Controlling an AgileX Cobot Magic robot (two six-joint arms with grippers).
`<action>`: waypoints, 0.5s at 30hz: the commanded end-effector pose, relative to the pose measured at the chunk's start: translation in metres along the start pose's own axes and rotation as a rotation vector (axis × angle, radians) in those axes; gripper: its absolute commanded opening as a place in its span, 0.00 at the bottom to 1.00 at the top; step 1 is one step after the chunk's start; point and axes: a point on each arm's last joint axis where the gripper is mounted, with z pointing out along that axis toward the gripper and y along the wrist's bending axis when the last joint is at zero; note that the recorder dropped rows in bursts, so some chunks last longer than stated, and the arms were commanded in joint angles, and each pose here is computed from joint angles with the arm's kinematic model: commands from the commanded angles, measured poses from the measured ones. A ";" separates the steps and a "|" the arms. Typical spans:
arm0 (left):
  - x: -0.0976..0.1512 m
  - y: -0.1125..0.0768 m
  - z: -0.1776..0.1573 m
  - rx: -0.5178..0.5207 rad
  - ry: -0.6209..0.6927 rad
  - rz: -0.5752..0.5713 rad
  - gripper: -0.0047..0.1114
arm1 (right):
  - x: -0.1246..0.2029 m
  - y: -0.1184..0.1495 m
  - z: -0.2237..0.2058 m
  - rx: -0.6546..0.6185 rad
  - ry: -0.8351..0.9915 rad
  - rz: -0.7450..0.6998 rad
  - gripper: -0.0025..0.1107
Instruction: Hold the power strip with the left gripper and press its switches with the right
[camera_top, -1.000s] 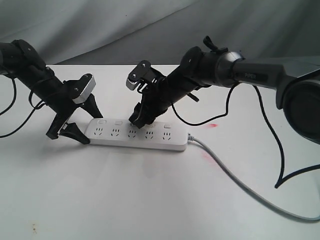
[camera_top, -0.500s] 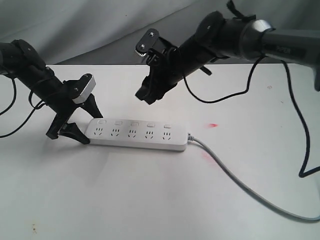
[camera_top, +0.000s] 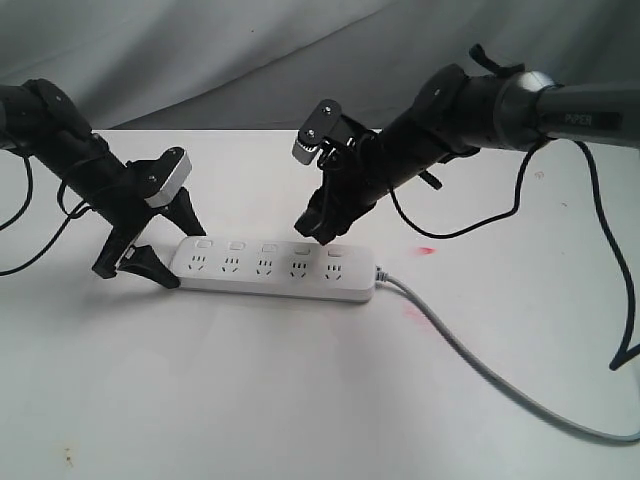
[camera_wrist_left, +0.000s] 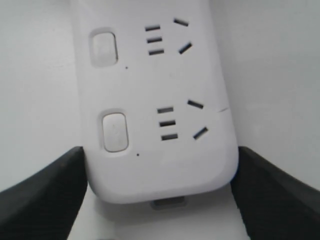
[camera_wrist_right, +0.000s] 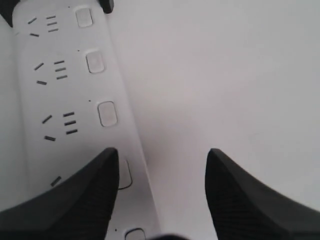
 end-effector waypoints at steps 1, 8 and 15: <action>-0.003 0.001 -0.001 0.000 -0.005 0.009 0.11 | 0.004 0.000 0.002 0.039 -0.012 0.004 0.46; -0.003 0.001 -0.001 0.000 -0.005 0.009 0.11 | 0.004 -0.001 0.003 0.046 -0.017 0.006 0.46; -0.003 0.001 -0.001 0.000 -0.005 0.009 0.11 | 0.018 0.002 0.024 0.000 0.014 0.039 0.46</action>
